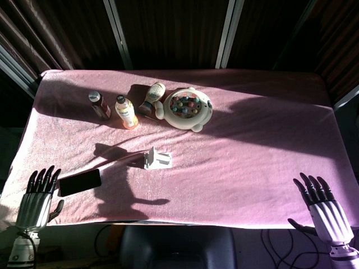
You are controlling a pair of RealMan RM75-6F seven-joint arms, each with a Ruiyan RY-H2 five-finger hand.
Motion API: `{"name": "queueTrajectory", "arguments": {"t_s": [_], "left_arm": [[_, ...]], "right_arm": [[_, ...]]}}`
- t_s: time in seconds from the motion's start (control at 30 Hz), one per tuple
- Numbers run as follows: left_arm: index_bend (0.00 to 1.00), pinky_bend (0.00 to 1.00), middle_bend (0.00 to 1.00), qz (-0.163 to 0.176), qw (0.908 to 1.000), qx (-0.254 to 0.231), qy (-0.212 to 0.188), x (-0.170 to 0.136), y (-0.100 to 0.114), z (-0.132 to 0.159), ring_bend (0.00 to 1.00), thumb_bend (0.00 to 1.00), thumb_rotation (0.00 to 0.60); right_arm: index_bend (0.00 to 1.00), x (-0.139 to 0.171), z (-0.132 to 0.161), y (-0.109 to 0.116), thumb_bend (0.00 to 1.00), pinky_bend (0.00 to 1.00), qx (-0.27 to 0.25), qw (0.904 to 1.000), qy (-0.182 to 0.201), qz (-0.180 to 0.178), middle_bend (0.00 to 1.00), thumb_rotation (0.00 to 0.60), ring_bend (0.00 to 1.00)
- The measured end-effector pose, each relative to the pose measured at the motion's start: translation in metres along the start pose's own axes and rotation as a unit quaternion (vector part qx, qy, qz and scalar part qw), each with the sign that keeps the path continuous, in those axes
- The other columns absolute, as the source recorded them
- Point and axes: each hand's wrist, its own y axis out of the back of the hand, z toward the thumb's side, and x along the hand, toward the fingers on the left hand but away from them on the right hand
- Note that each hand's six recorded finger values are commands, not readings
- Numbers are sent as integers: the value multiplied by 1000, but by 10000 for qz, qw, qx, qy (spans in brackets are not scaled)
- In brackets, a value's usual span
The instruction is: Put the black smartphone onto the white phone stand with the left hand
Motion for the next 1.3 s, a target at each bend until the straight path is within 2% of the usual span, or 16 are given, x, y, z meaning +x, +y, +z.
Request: {"name": "queueTrajectory", "arguments": {"t_s": [0.2, 0.37, 0.5, 0.7, 0.9, 1.1, 1.3], "left_arm": [[56, 135, 152, -506, 9983, 282, 108, 10, -18, 9, 56, 303, 600], [128, 167, 230, -995, 9905, 923, 202, 30, -34, 22, 101, 295, 600], [139, 187, 237, -1394, 9805, 1323, 413, 49, -47, 30, 116, 278, 600], [154, 199, 217, -1916, 9681, 1469, 670, 77, -65, 49, 124, 266, 600], [157, 206, 195, -2085, 9628, 1597, 629, 93, -73, 71, 124, 256, 600], [183, 212, 211, -2148, 9588, 1709, 738, 99, -75, 75, 131, 254, 600], [245, 219, 267, -2229, 9561, 1701, 855, 102, -77, 74, 157, 256, 600]], "right_arm": [[0, -2, 0, -2, 246, 0, 0, 10000, 41, 78, 0, 600, 0], [0, -3, 2, -2, 246, 0, -22, 9999, 100, 119, 0, 600, 0], [0, -5, 2, -3, 245, 0, -56, 9998, 130, 158, 0, 600, 0], [0, -6, 2, -1, 245, 0, -110, 9997, 158, 179, 0, 600, 0], [0, -6, 2, 0, 246, 0, -155, 9996, 174, 172, 0, 600, 0], [0, -5, 2, 2, 246, 0, -177, 9995, 194, 153, 0, 600, 0], [0, -4, 1, 2, 246, 0, -190, 9995, 195, 131, 0, 600, 0]]}}
